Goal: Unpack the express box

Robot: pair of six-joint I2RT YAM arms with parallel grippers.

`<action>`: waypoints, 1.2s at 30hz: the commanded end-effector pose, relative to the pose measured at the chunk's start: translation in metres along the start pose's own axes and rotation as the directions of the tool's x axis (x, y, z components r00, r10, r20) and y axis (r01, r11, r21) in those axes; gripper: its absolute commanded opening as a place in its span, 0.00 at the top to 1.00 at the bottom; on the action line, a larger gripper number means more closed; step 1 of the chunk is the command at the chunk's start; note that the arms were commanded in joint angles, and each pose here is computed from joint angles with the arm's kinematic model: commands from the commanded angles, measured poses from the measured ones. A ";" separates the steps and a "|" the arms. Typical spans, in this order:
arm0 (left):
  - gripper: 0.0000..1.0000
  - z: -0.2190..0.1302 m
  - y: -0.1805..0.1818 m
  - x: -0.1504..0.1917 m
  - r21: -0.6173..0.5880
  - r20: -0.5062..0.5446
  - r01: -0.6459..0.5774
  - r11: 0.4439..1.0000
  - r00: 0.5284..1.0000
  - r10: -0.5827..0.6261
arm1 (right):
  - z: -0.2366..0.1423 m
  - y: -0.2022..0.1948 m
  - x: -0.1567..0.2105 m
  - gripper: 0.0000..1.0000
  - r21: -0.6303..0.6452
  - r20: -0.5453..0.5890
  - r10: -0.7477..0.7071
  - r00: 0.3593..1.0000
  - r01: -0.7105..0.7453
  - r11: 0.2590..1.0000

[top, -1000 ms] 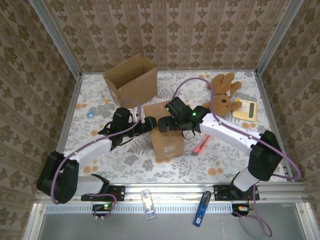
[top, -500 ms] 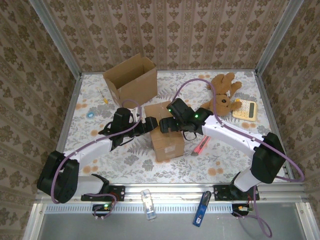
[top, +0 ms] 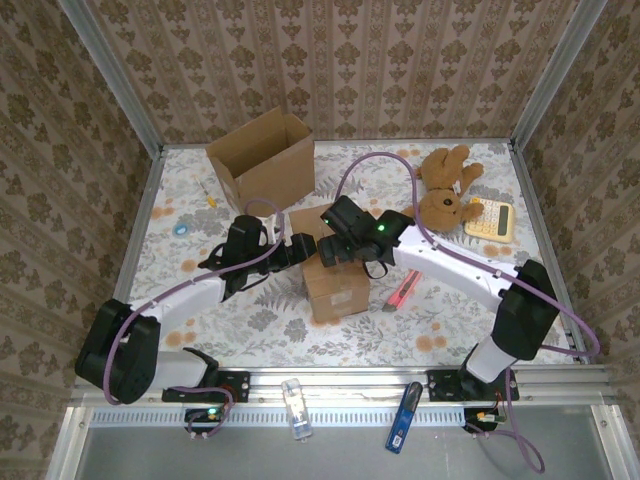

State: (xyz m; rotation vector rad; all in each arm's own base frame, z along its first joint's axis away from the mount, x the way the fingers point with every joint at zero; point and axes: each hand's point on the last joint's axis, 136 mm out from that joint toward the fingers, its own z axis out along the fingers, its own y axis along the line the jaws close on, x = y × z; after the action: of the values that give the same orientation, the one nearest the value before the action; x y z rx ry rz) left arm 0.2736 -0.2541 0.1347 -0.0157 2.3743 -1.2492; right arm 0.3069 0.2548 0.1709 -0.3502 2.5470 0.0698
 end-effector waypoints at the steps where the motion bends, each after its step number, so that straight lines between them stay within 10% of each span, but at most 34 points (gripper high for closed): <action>1: 0.11 0.004 0.040 0.033 -0.126 -0.094 0.084 0.989 0.991 -0.096 | 0.007 -0.044 0.028 0.02 0.252 -0.133 -0.112 0.985 0.143 0.957; 19: 0.11 0.011 0.071 0.057 -0.192 -0.152 0.090 0.977 0.981 -0.120 | -0.043 -0.061 -0.018 0.02 0.534 -0.089 -0.266 0.960 0.272 0.801; 36: 0.11 0.018 0.073 0.058 -0.183 -0.170 0.089 0.979 0.978 -0.121 | -0.046 0.003 0.006 0.00 0.010 -0.078 -0.078 0.994 0.079 0.997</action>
State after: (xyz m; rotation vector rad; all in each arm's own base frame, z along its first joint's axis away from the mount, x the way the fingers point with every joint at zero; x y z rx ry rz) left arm 0.2791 -0.2656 0.1293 0.0288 2.3312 -1.3183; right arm 0.2847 0.2384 0.2172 -0.4519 2.5538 -0.0946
